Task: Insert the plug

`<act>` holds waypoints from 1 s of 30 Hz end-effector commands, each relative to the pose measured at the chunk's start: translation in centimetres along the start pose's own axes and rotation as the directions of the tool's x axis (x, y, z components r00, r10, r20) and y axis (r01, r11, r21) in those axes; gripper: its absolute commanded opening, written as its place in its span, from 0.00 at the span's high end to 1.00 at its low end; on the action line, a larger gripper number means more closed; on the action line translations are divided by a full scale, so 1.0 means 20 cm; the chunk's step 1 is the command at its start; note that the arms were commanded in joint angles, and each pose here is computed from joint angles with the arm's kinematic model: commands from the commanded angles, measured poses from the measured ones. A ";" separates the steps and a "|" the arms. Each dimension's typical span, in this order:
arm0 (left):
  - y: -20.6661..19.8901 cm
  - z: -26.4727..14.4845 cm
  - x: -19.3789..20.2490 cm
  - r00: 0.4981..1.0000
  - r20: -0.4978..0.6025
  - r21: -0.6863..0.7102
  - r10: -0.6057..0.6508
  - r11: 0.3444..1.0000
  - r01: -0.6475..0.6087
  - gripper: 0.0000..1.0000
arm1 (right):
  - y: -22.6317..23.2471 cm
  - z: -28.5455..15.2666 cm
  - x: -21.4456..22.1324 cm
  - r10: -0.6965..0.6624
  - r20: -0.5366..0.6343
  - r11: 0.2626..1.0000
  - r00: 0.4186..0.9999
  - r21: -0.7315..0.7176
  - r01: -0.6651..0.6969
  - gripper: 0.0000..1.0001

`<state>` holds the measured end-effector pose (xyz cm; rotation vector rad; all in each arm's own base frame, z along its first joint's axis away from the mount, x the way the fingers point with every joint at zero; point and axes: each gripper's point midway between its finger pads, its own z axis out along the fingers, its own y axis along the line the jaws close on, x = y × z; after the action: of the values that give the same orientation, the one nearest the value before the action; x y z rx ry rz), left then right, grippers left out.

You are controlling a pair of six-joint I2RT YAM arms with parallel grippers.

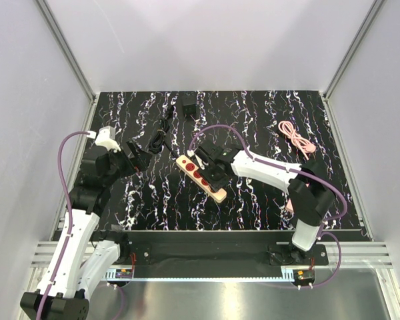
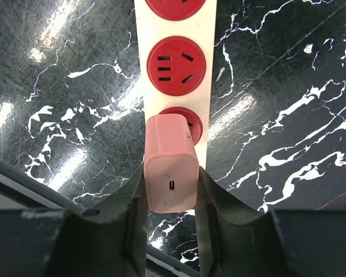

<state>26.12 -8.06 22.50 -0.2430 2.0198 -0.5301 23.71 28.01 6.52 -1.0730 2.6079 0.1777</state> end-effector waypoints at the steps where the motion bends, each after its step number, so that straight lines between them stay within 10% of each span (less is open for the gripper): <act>1: 0.00 0.00 -0.07 0.998 0.058 -0.005 0.021 1.000 -0.021 0.01 | -0.02 0.19 0.20 0.030 -0.131 0.999 0.991 0.028 -0.026 1.00; 30: 0.01 0.00 -0.09 0.997 0.063 -0.014 0.033 0.999 -0.032 0.01 | -0.05 0.29 0.32 -0.126 -0.194 0.987 0.973 0.075 0.143 1.00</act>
<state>26.35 -7.50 22.31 -0.2562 2.0207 -0.4991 23.63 28.16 4.73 -1.1675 2.5337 0.0709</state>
